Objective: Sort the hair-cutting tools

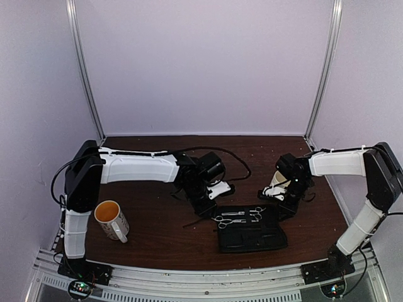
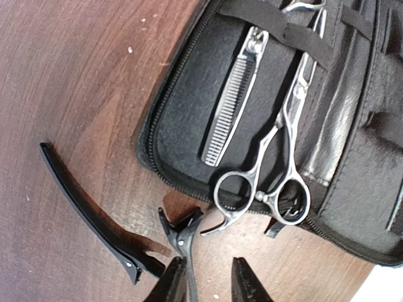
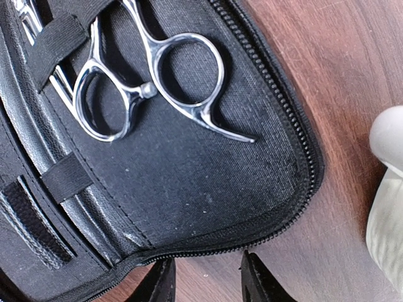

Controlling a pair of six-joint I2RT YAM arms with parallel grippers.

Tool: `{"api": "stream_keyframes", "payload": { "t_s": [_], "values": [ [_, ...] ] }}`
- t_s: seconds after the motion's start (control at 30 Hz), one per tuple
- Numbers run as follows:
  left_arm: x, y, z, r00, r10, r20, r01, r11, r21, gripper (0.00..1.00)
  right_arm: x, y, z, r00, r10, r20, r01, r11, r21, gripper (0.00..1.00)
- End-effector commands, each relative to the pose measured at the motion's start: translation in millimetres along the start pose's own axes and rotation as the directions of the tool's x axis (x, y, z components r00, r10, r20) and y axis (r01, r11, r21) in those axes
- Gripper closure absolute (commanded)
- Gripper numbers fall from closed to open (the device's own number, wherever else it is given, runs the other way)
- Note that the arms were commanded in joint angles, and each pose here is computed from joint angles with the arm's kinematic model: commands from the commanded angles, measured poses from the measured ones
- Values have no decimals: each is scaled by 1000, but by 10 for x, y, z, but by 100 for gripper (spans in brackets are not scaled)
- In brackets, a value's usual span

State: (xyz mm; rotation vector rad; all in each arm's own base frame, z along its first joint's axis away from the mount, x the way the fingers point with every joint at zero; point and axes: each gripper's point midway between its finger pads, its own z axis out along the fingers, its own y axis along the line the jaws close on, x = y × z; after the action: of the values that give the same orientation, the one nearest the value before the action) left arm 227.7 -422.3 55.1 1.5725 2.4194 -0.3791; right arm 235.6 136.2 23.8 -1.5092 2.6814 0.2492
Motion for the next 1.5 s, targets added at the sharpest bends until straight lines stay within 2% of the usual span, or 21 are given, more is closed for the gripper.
{"api": "stream_keyframes", "payload": {
  "t_s": [0.0,0.1,0.27,0.6,0.83,1.47],
  "values": [
    [68,38,135,998,54,-45,-55,998,-23,70,-50,11,-34,1000,-2,26,2,1000,2,63],
    [49,17,196,997,69,-46,-70,998,-4,68,-49,13,-29,1000,-2,26,2,1000,1,63],
    [-10,-35,241,993,115,-38,-115,993,7,71,-53,11,-30,1000,-3,29,3,1000,3,63],
    [-235,-183,330,986,166,2,-165,985,50,77,-71,-1,-37,999,-4,34,3,1000,8,63],
    [-283,-232,396,986,167,9,-167,983,79,86,-69,1,-31,999,-4,36,4,1000,8,63],
    [-415,-353,622,977,212,-22,-209,973,97,87,-81,4,-36,999,-6,47,6,1000,6,63]
  ]
}}
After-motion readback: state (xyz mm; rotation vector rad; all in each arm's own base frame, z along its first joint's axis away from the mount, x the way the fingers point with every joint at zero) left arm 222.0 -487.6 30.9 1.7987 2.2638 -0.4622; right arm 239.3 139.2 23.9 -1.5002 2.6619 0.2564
